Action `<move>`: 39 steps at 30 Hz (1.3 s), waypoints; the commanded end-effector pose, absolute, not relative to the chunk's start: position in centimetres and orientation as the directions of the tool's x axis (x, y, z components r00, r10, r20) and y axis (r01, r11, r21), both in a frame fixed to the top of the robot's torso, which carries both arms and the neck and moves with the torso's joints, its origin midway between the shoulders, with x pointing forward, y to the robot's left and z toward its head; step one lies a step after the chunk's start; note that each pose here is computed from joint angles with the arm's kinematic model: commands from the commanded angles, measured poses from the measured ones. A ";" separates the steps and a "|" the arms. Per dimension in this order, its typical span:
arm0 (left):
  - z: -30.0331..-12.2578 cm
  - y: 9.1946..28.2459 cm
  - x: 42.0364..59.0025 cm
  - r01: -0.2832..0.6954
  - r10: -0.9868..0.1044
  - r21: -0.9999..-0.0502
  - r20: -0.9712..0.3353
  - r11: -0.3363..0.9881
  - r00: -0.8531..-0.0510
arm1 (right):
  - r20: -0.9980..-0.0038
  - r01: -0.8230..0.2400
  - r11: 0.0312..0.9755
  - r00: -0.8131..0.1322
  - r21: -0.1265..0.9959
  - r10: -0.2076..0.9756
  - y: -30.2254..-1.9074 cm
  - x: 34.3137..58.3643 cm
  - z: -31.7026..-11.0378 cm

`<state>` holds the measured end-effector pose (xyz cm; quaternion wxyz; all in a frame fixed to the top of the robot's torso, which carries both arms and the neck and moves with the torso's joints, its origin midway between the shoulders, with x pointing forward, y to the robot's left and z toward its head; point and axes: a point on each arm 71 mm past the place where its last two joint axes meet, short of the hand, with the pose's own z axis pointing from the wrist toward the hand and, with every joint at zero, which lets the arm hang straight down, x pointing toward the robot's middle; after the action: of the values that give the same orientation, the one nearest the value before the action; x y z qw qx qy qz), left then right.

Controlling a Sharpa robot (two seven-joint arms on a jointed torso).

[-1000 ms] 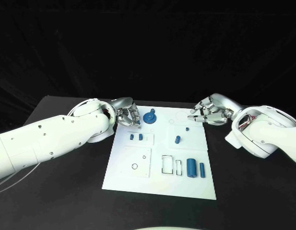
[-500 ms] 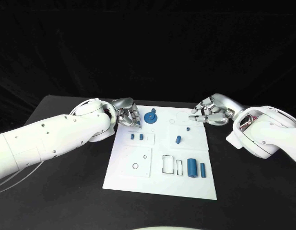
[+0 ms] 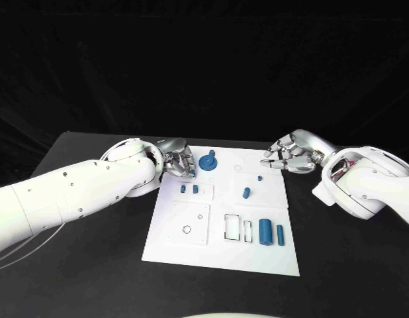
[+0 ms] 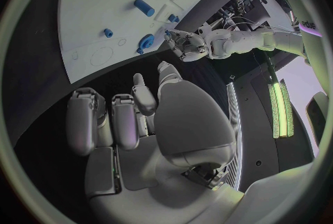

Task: Assemble the parts on the task board

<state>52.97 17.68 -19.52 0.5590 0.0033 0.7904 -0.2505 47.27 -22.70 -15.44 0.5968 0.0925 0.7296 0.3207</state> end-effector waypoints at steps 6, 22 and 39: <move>-20.3 17.4 52.8 0.287 -0.260 -0.394 -0.874 0.873 -0.411 | -0.814 -0.260 0.776 -0.276 0.575 0.511 -22.6 47.2 -15.5; -20.9 17.6 52.7 0.274 -0.256 -0.390 -0.871 0.879 -0.420 | -0.814 -0.260 0.776 -0.275 0.575 0.511 -22.6 47.2 -15.5; -20.9 17.8 52.9 0.262 -0.257 -0.386 -0.872 0.885 -0.418 | -0.814 -0.258 0.777 -0.276 0.575 0.511 -22.7 47.2 -15.5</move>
<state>52.93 17.91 -20.78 0.5468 0.0008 0.8018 -0.2409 47.23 -22.74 -15.46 0.5967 0.0925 0.7297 0.3209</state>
